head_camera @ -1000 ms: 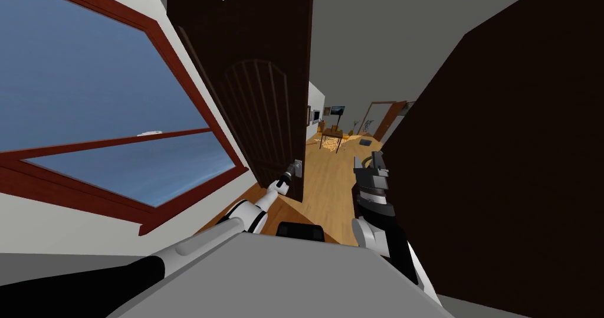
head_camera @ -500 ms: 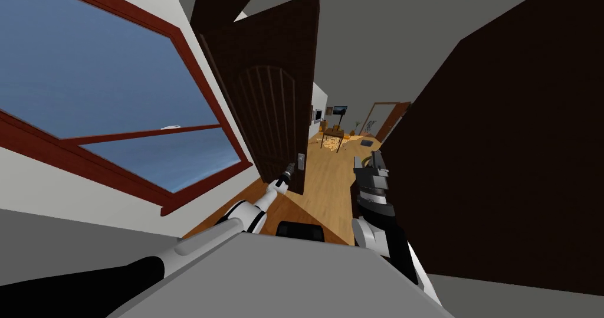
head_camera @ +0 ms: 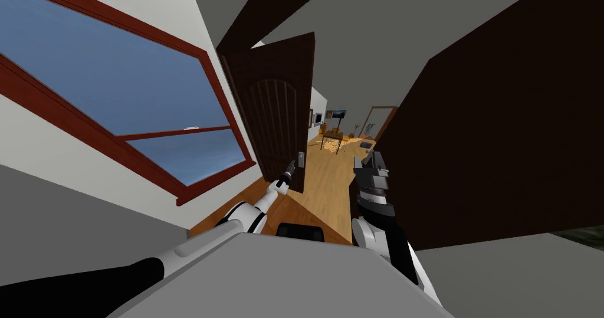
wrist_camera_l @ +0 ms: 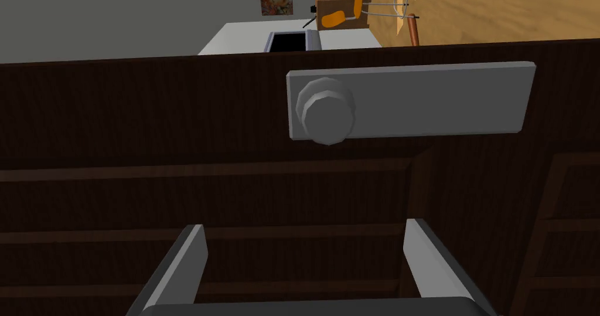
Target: Push the door open
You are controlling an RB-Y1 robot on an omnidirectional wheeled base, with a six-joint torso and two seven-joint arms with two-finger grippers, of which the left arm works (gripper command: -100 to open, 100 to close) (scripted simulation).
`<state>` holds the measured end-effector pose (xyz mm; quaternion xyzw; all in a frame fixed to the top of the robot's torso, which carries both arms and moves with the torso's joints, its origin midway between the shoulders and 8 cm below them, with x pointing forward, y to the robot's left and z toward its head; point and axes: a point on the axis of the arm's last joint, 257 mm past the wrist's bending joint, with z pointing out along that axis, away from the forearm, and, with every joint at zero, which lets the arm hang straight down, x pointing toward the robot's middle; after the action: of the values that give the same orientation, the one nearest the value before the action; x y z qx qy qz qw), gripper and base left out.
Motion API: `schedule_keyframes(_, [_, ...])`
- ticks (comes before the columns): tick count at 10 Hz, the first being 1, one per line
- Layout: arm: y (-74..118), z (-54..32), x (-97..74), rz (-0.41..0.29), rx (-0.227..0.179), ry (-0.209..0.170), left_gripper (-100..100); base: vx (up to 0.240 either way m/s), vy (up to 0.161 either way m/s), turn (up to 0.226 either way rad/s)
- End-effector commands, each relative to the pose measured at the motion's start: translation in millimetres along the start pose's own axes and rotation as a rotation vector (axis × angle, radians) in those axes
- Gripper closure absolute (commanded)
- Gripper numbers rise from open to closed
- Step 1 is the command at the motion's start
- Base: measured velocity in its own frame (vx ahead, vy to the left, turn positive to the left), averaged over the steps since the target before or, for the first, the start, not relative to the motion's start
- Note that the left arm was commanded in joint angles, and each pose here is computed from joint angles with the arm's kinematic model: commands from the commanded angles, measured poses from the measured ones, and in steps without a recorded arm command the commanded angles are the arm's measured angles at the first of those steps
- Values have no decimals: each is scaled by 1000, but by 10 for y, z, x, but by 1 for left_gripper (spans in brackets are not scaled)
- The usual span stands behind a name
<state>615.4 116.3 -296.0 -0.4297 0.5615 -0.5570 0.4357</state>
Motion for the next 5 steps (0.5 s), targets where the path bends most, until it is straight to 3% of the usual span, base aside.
schedule_keyframes(1, [0, 1, -41, 5, 1, -4, -100, 181, -50, -14])
schedule_keyframes(5, [0, -19, -107, 10, 7, -15, -100, 188, -49, -20])
